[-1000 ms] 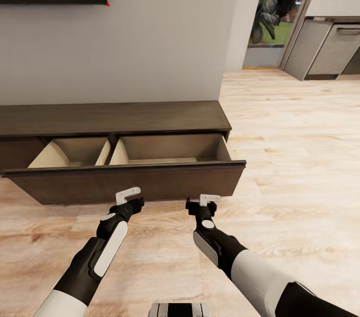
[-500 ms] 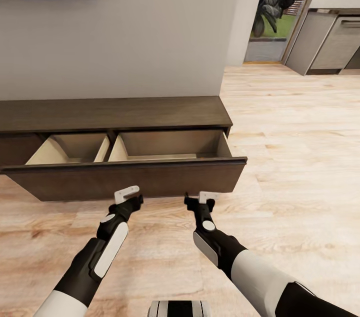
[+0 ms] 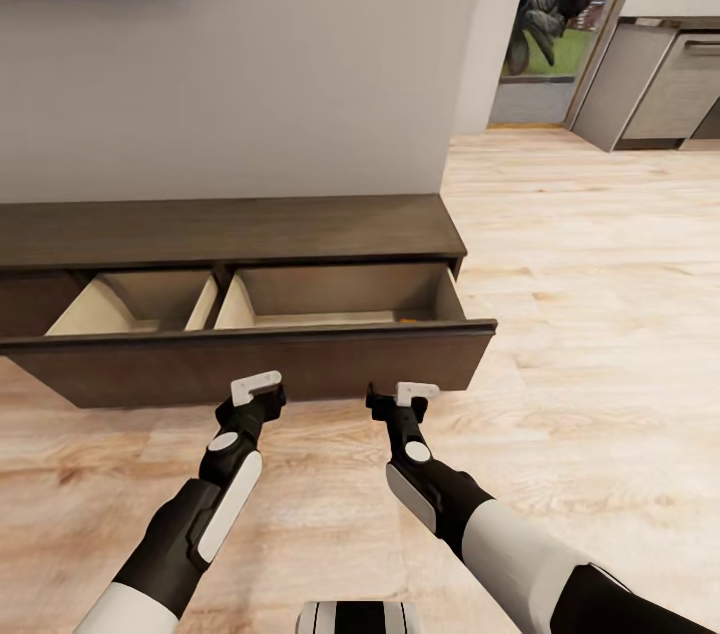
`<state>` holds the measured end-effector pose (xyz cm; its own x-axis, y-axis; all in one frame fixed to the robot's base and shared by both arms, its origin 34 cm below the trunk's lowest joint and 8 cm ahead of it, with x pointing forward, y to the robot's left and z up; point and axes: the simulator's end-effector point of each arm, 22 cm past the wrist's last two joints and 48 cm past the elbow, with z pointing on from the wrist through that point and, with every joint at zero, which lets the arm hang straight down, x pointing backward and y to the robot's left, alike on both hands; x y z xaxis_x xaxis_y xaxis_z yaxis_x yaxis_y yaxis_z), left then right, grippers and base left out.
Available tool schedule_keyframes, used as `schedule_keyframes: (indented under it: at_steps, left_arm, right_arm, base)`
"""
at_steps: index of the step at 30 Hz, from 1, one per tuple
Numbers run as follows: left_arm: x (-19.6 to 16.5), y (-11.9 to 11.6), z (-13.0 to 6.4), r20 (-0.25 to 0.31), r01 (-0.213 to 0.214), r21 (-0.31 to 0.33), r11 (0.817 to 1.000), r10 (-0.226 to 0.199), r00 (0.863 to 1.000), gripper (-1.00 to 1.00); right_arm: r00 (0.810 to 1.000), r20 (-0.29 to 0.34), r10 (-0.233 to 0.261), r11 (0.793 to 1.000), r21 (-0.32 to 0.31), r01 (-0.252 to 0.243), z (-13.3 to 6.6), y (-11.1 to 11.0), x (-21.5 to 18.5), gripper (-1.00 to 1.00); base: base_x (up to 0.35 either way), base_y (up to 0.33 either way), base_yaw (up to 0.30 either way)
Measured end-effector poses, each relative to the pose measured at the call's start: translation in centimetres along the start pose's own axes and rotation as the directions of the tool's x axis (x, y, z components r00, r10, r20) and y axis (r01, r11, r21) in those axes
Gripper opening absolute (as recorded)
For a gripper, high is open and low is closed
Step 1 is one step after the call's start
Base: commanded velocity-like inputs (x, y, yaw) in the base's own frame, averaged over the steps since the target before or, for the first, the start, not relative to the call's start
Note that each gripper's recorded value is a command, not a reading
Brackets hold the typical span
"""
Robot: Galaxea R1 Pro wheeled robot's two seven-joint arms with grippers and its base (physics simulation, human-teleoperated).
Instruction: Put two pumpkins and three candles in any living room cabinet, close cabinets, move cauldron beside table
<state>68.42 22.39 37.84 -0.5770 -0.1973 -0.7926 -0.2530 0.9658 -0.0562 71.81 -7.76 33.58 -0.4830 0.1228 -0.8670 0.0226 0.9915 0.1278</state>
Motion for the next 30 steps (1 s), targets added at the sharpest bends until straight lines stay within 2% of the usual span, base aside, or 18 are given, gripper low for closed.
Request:
schedule_keyframes:
  at_steps: [13,20,30]
  left_arm:
    - [-0.2,0.1,0.0,0.005,0.002,0.001,1.0,-0.002,1.0,1.0]
    - [-0.2,0.1,0.0,0.007,0.001,0.0,1.0,-0.001,1.0,1.0]
    - [2.2,0.4,1.2,-0.032,-0.006,-0.006,1.0,0.005,0.999,1.0]
  right_arm:
    - [1.0,0.0,0.001,1.0,0.001,-0.001,0.0,-0.1,0.0,1.0]
    - [1.0,-0.004,-0.002,1.0,0.004,0.002,0.0,-0.2,0.2,1.0]
    - [0.999,-0.044,0.0,1.0,0.01,0.0,0.7,-0.6,2.9,1.0]
  base:
    - [0.15,0.0,0.0]
    - [0.026,0.0,0.0]
    - [0.001,0.0,0.0]
